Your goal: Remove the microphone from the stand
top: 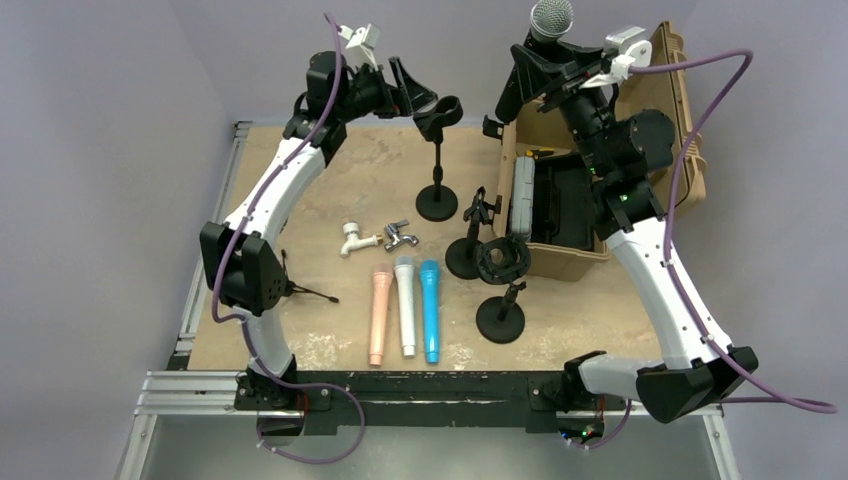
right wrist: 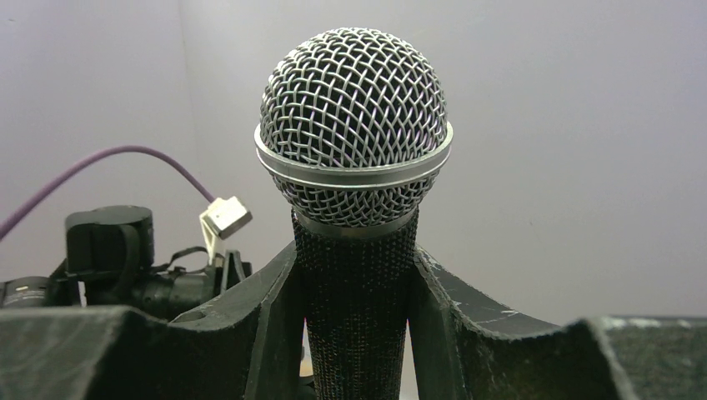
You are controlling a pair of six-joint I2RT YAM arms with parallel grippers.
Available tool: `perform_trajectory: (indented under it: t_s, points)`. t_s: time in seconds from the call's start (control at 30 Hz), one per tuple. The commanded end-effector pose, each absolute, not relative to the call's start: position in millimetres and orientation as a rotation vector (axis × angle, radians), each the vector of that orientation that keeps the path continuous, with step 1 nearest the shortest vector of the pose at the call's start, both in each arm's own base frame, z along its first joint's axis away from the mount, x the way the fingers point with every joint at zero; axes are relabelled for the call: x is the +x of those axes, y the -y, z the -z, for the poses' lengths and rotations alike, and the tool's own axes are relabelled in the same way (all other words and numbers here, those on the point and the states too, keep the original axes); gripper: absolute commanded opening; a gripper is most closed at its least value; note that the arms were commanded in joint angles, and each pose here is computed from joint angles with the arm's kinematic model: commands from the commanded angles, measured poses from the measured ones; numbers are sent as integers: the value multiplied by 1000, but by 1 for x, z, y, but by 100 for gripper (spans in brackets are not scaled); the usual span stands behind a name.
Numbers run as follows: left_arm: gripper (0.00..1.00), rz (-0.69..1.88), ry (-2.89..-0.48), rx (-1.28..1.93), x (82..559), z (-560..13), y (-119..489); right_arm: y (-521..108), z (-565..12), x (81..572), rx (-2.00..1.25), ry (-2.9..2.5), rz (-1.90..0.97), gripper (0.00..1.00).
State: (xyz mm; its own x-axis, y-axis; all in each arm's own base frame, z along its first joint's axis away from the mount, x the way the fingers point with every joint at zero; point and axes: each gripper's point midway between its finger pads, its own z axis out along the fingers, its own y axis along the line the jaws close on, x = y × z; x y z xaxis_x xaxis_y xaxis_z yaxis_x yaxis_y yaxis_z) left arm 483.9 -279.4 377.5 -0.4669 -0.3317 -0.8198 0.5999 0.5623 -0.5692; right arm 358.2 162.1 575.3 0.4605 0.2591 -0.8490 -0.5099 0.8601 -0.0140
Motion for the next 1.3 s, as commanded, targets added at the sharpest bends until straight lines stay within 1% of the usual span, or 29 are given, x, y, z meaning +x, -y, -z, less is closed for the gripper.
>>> perform_trajectory:
  t_s: [0.0,0.2,0.4,0.63,0.87,1.27]
  points:
    - [84,1126,-1776,222,492,-366,284,-156,-596,340,-288,-901,-472,0]
    - [70,1116,-1785,224,503,-358,287,-156,-595,340,-293,-896,-467,0]
    - [65,1103,-1819,220,509,-343,288,-157,-592,341,-296,-900,-464,0]
    - [54,1078,-1877,224,507,-315,288,-157,-592,340,-300,-896,-466,0]
    - [50,983,-1955,282,495,-280,291,-159,-587,344,-307,-907,-468,0]
    - [46,837,-2092,293,483,-205,280,-162,-583,345,-314,-915,-478,0]
